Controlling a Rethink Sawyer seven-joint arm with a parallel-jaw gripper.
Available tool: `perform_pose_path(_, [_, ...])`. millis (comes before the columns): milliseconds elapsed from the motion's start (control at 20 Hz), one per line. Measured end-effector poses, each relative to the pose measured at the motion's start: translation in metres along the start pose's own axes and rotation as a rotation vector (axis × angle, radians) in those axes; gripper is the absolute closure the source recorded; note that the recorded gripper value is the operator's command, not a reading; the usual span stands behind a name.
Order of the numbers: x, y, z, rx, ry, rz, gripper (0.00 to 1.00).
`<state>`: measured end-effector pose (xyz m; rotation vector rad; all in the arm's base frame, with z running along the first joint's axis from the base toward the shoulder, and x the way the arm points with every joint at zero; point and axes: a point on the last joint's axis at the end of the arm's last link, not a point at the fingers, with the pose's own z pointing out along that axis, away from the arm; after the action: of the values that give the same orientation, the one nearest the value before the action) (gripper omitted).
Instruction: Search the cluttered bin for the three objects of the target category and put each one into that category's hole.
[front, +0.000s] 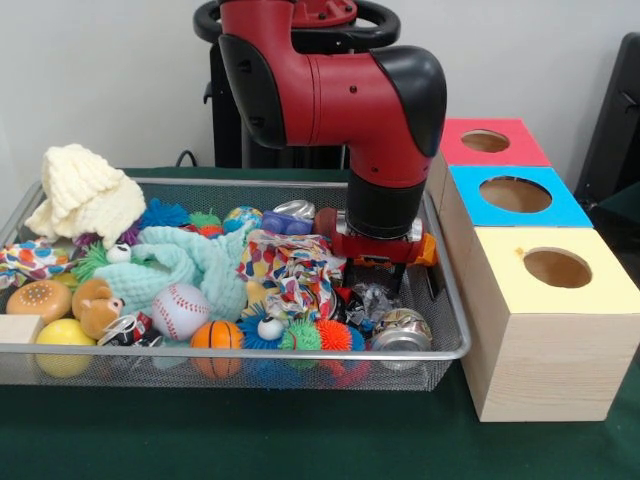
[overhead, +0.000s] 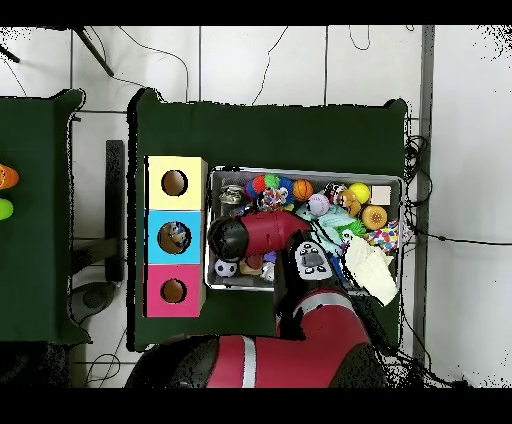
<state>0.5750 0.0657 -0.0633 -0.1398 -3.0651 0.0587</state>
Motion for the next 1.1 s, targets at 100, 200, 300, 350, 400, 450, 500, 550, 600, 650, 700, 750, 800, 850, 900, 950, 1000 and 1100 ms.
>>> perform_pose_path(100, [0.0008,0.0011,-0.0001,0.003,-0.006,-0.003,1.00])
perform_pose_path(200, [0.0004,0.0026,-0.0002,0.001,-0.010,-0.005,1.00])
perform_pose_path(300, [-0.0004,0.0038,-0.0004,0.001,-0.016,-0.008,1.00])
perform_pose_path(350, [-0.0019,0.0038,-0.0006,0.001,-0.026,-0.008,1.00])
perform_pose_path(400, [-0.0038,0.0027,0.0001,-0.001,-0.044,-0.007,1.00])
perform_pose_path(450, [-0.0035,0.0026,0.0001,-0.001,-0.046,-0.007,1.00])
perform_pose_path(500, [-0.0032,0.0025,0.0000,0.000,-0.046,-0.007,1.00])
perform_pose_path(550, [-0.0031,0.0027,0.0000,0.001,-0.046,-0.008,1.00])
perform_pose_path(600, [-0.0032,0.0026,0.0000,0.001,-0.046,-0.008,1.00])
perform_pose_path(650, [-0.0032,0.0026,0.0000,0.001,-0.046,-0.008,1.00])
perform_pose_path(700, [-0.0032,0.0026,0.0000,0.001,-0.046,-0.008,1.00])
perform_pose_path(750, [-0.0032,0.0026,0.0000,0.001,-0.046,-0.008,1.00])
perform_pose_path(800, [-0.0032,0.0026,0.0000,0.001,-0.046,-0.008,1.00])
perform_pose_path(850, [-0.0032,0.0026,0.0000,0.001,-0.046,-0.008,1.00])
perform_pose_path(900, [-0.0032,0.0026,0.0000,0.001,-0.046,-0.008,1.00])
perform_pose_path(950, [-0.0031,0.0025,0.0001,0.001,-0.046,-0.008,1.00])
perform_pose_path(1000, [-0.0032,0.0026,0.0001,0.001,-0.047,-0.008,1.00])
perform_pose_path(1100, [-0.0032,0.0026,0.0001,0.001,-0.047,-0.008,1.00])
